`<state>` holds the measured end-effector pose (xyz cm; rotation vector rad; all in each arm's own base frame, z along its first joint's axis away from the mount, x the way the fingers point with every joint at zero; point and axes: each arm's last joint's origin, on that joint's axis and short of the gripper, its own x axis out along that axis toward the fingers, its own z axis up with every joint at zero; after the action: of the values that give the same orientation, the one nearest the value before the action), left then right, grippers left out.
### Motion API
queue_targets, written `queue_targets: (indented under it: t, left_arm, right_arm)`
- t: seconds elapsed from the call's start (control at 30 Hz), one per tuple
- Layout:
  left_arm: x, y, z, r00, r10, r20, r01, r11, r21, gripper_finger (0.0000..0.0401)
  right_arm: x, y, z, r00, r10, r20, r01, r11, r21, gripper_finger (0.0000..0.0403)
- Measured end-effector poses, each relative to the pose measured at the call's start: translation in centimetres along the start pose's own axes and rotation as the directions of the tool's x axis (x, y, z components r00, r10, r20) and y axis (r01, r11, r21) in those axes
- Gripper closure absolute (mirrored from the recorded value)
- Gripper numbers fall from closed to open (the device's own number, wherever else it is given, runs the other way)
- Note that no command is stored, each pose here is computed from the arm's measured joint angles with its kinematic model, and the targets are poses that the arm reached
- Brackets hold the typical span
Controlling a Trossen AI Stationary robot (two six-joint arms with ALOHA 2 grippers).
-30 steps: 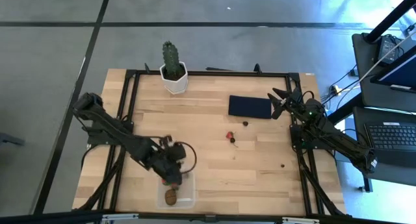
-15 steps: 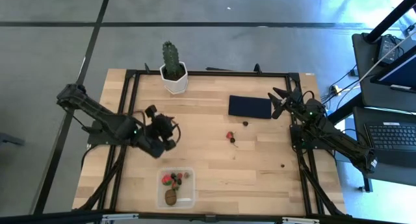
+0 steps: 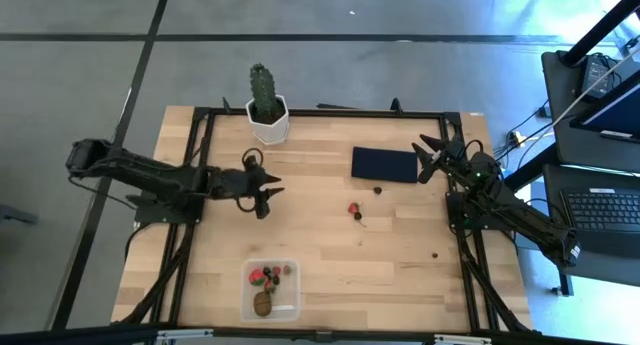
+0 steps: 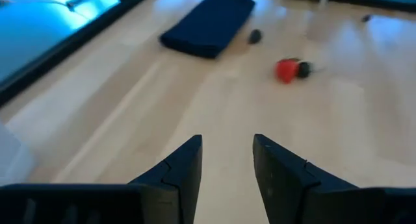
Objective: Pick and placing Produce into tupperware
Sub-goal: Put the blackberry in the transparent bin
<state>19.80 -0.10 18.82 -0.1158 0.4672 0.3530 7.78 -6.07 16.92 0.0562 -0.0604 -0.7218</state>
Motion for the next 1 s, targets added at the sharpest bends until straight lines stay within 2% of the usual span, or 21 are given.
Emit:
queue_targets:
  t: [0.13,0.3,0.5,0.73,0.83,1.0]
  left_arm:
    - [0.3,1.8,-1.8,0.999,0.014,0.046,-0.016,0.999,0.040,0.0271]
    - [-0.1,3.2,-3.3,0.994,0.012,0.112,-0.016,0.999,0.038,0.0271]
    - [-0.9,3.9,-4.4,0.979,0.017,0.202,-0.019,1.000,0.007,0.0271]
    - [-1.5,4.2,-5.3,0.973,0.013,0.232,-0.017,1.000,0.017,0.0271]
    - [-1.8,4.4,-6.1,0.963,0.010,0.269,-0.014,1.000,0.012,0.0271]
    - [-2.1,4.4,-5.9,0.958,0.020,0.287,-0.029,0.999,0.029,0.0271]
  right_arm:
    - [0.0,0.0,0.0,1.000,0.000,-0.001,0.000,1.000,0.000,0.0205]
    - [0.0,0.0,0.0,1.000,0.000,0.000,0.000,1.000,0.000,0.0205]
    - [0.0,0.0,0.0,1.000,0.000,0.000,0.000,1.000,-0.022,0.0205]
    - [0.0,0.0,0.0,1.000,0.000,0.000,0.000,1.000,-0.018,0.0205]
    - [0.0,0.0,0.0,1.000,0.012,-0.002,-0.011,1.000,0.028,0.0205]
    - [0.0,0.2,0.0,0.999,0.053,-0.006,-0.052,0.992,0.113,0.0205]
